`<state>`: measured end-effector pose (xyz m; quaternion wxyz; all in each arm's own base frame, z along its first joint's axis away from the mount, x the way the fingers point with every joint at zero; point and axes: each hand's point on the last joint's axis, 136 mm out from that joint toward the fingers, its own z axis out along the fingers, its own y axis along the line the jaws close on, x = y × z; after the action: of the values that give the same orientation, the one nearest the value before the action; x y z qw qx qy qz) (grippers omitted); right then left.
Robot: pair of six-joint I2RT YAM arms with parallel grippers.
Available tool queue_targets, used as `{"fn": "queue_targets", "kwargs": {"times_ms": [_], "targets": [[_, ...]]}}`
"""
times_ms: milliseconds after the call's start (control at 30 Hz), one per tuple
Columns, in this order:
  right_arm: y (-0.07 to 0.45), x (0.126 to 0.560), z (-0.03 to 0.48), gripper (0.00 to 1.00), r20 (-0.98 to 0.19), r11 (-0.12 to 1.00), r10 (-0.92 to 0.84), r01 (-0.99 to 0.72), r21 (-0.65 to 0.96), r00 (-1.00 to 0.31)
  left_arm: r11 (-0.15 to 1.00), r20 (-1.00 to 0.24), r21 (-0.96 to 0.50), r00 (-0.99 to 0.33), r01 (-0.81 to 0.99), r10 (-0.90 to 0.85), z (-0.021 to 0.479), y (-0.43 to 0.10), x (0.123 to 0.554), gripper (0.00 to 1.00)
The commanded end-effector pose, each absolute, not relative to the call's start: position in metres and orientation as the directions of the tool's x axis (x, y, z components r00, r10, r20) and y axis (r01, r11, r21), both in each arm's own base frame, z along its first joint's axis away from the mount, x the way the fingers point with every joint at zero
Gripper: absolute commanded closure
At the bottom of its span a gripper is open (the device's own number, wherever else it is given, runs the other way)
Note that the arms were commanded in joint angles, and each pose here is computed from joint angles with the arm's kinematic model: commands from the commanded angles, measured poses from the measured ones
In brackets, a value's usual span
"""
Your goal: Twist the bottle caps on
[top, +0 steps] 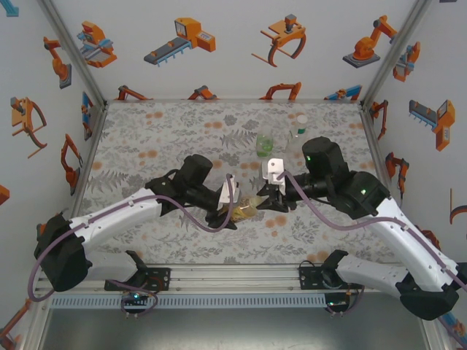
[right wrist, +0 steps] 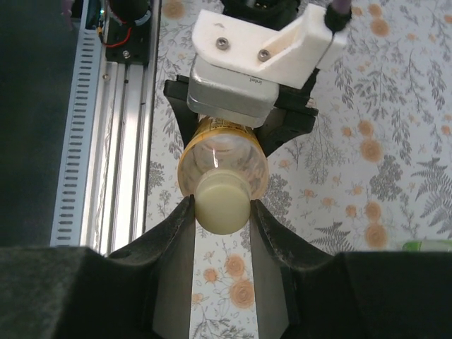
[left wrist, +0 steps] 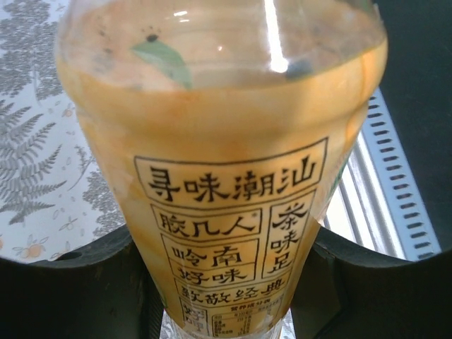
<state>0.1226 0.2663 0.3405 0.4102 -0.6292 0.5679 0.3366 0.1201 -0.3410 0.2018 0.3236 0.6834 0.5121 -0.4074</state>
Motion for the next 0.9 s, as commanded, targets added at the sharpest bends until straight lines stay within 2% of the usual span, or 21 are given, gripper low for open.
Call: {"fn": "queue_targets", "kwargs": {"times_ms": [0, 100, 200, 300, 433, 533, 600, 733, 867], "targets": [[0.273, 0.147, 0.345, 1.0, -0.919, 0.161, -0.394, -0.986, -0.037, -0.03, -0.138, -0.903, 0.129, 0.174, 0.982, 0.392, 0.217, -0.35, 0.145, 1.0], [0.272, 0.171, 0.345, 1.0, -0.928, 0.341, -0.315, -0.936, 0.083, -0.197, -0.024, -0.897, 0.184, 0.178, 0.983, 0.405, 0.216, -0.351, 0.166, 1.0], [0.267, 0.198, 0.341, 1.0, -0.905, 0.519, -0.176, -0.817, 0.249, -0.388, 0.062, -0.891, 0.231, 0.186, 0.971, 0.413, 0.218, -0.351, 0.184, 1.0], [0.259, 0.221, 0.327, 1.0, -0.812, 0.647, 0.002, -0.618, 0.446, -0.584, 0.138, -0.887, 0.267, 0.187, 0.954, 0.422, 0.219, -0.352, 0.201, 1.0], [0.247, 0.236, 0.3, 1.0, -0.629, 0.72, 0.216, -0.313, 0.619, -0.747, 0.216, -0.883, 0.296, 0.18, 0.93, 0.434, 0.219, -0.353, 0.219, 1.0], [0.238, 0.242, 0.282, 1.0, -0.496, 0.726, 0.354, -0.101, 0.68, -0.793, 0.259, -0.882, 0.303, 0.167, 0.917, 0.44, 0.219, -0.355, 0.23, 1.0], [0.238, 0.244, 0.275, 1.0, -0.46, 0.726, 0.381, -0.048, 0.686, -0.802, 0.269, -0.881, 0.307, 0.165, 0.913, 0.443, 0.219, -0.357, 0.234, 1.0], [0.241, 0.25, 0.27, 0.98, -0.459, 0.746, 0.369, -0.036, 0.665, -0.808, 0.259, -0.878, 0.311, 0.172, 0.914, 0.446, 0.218, -0.361, 0.234, 1.0], [0.242, 0.251, 0.274, 0.89, -0.492, 0.757, 0.346, -0.072, 0.65, -0.799, 0.252, -0.873, 0.313, 0.174, 0.916, 0.455, 0.216, -0.362, 0.233, 1.0]]}}
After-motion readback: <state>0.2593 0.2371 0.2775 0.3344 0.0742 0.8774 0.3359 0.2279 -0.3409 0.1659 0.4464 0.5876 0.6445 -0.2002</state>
